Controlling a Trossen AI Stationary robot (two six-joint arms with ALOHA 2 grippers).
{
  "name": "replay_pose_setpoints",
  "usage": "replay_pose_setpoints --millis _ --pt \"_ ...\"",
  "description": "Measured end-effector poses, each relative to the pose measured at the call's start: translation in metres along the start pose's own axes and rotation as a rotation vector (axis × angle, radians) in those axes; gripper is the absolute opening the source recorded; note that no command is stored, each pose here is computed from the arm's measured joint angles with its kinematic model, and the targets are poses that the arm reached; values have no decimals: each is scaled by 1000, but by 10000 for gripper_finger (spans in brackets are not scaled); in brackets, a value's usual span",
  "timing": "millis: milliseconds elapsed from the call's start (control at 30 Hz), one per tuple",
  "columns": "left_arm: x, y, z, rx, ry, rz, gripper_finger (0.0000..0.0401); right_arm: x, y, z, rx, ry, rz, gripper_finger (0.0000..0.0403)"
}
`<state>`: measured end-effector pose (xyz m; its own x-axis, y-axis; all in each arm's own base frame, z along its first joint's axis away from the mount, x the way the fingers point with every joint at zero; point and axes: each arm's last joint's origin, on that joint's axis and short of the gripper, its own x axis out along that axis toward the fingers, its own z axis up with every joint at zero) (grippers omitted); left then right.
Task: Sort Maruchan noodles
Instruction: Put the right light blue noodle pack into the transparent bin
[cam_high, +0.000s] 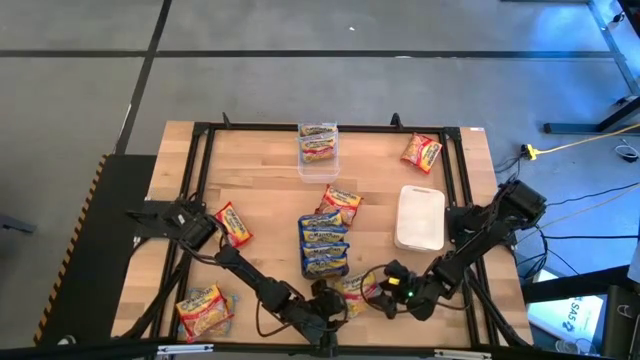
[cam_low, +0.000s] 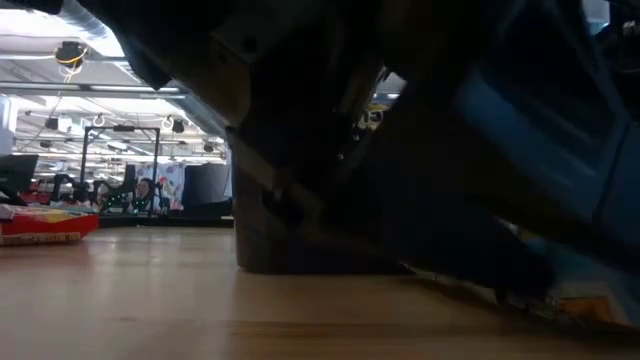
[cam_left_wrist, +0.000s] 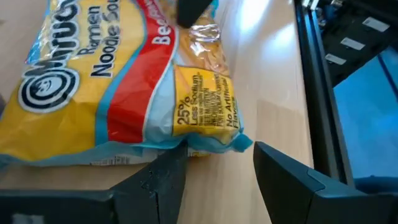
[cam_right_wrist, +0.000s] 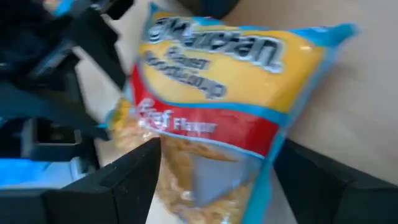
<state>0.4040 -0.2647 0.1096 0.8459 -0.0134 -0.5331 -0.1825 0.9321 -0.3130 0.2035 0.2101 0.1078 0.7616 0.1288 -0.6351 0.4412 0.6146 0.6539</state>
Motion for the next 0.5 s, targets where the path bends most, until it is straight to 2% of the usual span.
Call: replay_pose_setpoints --millis 233,500 --pt "2 1 -3 4 10 -4 179 -1 12 2 -37 -46 113 292" --pt "2 -5 4 13 -55 -61 179 -1 17 4 -39 -90 152 292"
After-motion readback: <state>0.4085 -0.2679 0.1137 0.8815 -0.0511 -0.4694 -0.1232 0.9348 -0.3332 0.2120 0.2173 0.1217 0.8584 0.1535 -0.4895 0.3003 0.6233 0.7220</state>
